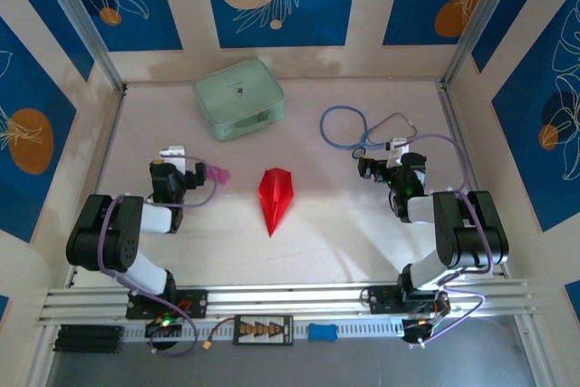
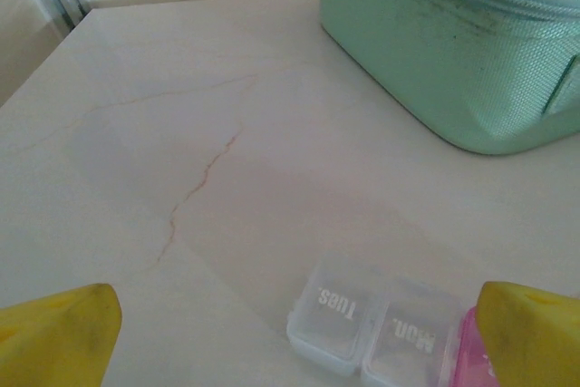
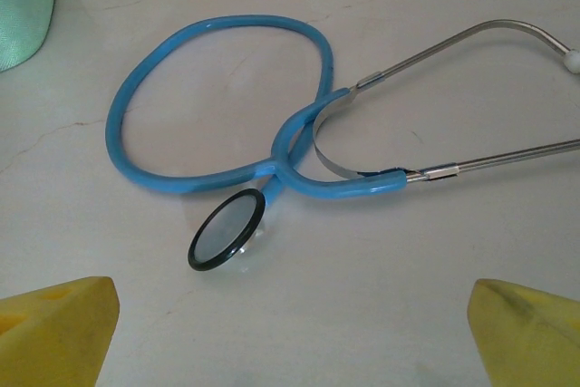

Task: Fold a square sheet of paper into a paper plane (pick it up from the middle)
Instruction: Reset both arms

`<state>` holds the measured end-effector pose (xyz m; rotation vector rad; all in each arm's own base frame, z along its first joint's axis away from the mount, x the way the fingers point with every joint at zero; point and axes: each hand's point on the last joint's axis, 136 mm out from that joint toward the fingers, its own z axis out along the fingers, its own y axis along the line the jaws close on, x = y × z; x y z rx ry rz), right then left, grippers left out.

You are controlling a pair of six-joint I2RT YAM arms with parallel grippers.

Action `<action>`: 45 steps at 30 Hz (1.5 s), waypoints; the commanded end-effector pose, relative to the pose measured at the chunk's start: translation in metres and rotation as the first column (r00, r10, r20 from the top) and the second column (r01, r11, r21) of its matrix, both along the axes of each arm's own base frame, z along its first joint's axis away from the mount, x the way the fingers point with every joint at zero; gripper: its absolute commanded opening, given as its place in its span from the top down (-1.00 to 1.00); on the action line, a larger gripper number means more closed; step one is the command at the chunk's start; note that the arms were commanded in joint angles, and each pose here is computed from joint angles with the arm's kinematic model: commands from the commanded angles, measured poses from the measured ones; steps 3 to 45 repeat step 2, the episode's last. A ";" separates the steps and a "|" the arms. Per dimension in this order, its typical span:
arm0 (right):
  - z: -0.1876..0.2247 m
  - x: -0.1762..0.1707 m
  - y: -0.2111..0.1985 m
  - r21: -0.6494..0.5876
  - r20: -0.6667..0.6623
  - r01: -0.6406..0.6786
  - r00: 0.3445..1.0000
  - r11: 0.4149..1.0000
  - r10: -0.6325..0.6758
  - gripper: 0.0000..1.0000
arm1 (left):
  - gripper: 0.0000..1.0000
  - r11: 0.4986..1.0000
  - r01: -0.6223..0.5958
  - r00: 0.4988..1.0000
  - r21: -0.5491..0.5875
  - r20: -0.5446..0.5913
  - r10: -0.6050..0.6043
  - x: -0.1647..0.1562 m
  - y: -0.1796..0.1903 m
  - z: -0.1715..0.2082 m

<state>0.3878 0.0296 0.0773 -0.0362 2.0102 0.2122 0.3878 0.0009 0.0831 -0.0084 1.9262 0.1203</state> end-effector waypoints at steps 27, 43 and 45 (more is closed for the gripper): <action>0.016 0.009 -0.001 0.001 0.053 0.003 0.999 1.000 -0.003 -0.98 | -0.99 0.999 0.035 0.998 -0.015 0.045 -0.034 0.006 -0.006 0.011; 0.016 0.009 -0.001 0.001 0.053 0.003 0.999 1.000 -0.003 -0.98 | -0.99 0.999 0.035 0.998 -0.015 0.045 -0.034 0.006 -0.006 0.011; 0.016 0.009 -0.001 0.001 0.053 0.003 0.999 1.000 -0.003 -0.98 | -0.99 0.999 0.035 0.998 -0.015 0.045 -0.034 0.006 -0.006 0.011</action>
